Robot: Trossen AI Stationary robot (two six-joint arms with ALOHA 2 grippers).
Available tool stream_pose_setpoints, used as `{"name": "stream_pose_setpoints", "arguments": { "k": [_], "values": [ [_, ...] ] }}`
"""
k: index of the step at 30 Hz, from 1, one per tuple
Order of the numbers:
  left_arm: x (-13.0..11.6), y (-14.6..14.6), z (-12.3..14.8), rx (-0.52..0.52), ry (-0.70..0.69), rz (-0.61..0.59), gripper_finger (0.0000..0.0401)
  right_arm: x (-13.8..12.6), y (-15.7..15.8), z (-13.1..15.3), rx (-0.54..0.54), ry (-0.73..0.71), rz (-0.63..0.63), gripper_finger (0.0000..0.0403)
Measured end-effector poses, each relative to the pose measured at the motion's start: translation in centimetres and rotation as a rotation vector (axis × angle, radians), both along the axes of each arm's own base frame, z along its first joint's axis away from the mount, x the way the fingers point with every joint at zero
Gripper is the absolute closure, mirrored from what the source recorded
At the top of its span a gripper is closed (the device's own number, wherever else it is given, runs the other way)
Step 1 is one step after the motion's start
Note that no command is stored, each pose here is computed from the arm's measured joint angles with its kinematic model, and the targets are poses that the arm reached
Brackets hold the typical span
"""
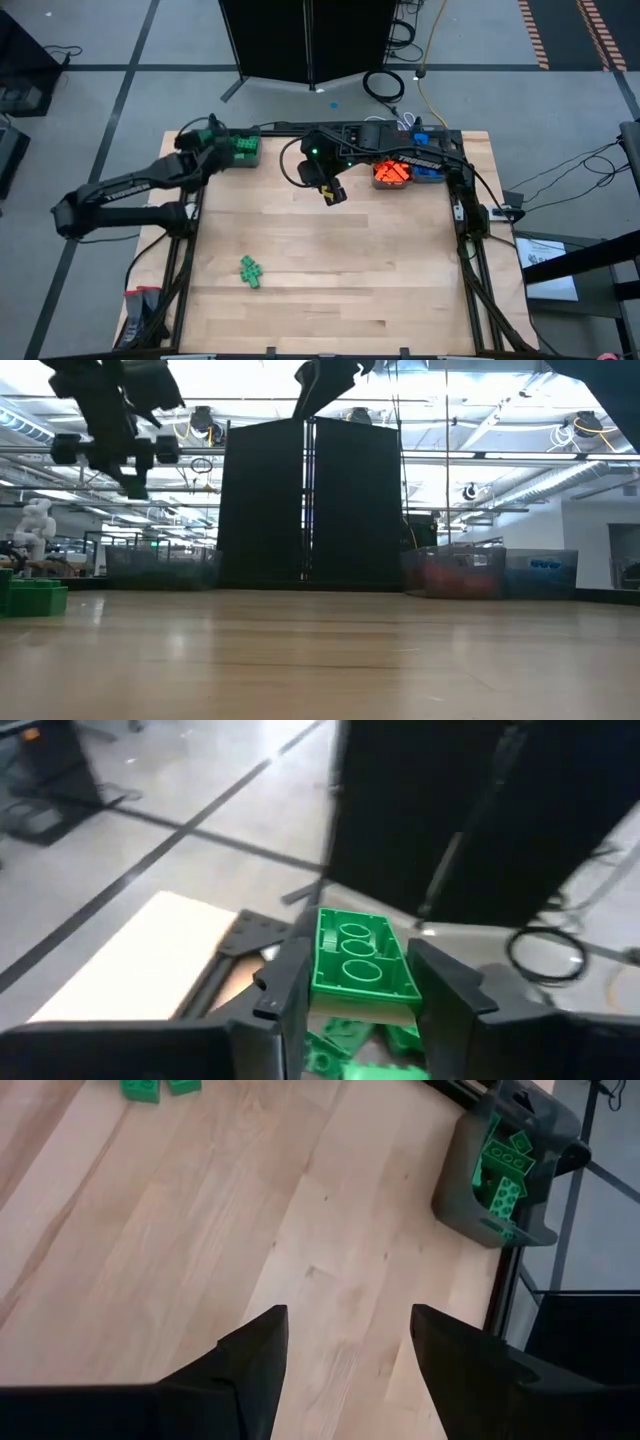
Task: Sort blocks
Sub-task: Put the green game piece into the left black bin
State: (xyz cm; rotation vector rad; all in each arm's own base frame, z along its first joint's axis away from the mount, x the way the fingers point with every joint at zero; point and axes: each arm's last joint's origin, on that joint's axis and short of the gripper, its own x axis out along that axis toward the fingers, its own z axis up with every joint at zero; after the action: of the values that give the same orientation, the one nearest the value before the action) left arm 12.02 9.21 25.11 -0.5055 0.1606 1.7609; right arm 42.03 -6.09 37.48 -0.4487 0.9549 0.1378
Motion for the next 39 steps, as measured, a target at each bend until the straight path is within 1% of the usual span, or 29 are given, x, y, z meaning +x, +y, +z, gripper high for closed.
{"name": "stream_pose_setpoints", "arguments": {
  "k": [3, 6, 10, 14, 18, 22, 27, 31, 33, 35, 37, 39],
  "values": [
    [0.1, 1.5, -0.5, -0.041, 0.015, 0.037, 0.0271, -0.1, 0.0, -0.1, 0.001, 0.011, -0.001, 0.0197],
    [0.8, 3.2, -1.2, -0.108, 0.019, 0.012, 0.0271, -0.2, 0.0, -0.1, 0.003, 0.023, -0.002, 0.0197],
    [1.8, 5.3, -2.5, -0.171, 0.061, -0.023, 0.0271, -0.3, 0.0, -0.2, 0.005, 0.032, -0.002, 0.0197],
    [2.3, 6.8, -4.4, -0.253, 0.076, -0.01, 0.0271, -0.3, 0.0, -0.2, 0.02, 0.041, -0.022, 0.0197],
    [2.6, 7.6, -6.1, -0.328, 0.134, 0.003, 0.0269, -0.6, 0.1, -0.4, 0.031, 0.072, -0.025, 0.0197],
    [2.9, 7.9, -7.1, -0.357, 0.162, 0.01, 0.0244, -0.7, 0.1, -0.5, 0.046, 0.082, -0.041, 0.0197],
    [3.0, 8.0, -7.1, -0.354, 0.177, -0.009, 0.0201, -0.7, 0.2, -0.5, 0.101, 0.081, -0.027, 0.0197],
    [3.6, 8.3, -7.0, -0.37, 0.194, -0.131, 0.0167, -0.7, 0.3, -0.5, 0.123, 0.079, -0.019, 0.0197],
    [3.9, 8.3, -6.8, -0.387, 0.161, -0.214, 0.0153, -0.7, 0.3, -0.5, 0.123, 0.079, -0.018, 0.0197],
    [4.6, 8.0, -6.2, -0.384, 0.153, -0.353, 0.0145, -0.7, 0.3, -0.5, 0.123, 0.079, -0.019, 0.0197],
    [5.4, 7.2, -5.3, -0.372, 0.17, -0.546, 0.0142, -0.8, 0.4, -0.5, 0.133, 0.084, -0.01, 0.0197],
    [5.9, 5.9, -4.1, -0.344, 0.158, -0.694, 0.0142, -0.9, 0.5, -0.6, 0.177, 0.098, 0.02, 0.0197]
  ]
}}
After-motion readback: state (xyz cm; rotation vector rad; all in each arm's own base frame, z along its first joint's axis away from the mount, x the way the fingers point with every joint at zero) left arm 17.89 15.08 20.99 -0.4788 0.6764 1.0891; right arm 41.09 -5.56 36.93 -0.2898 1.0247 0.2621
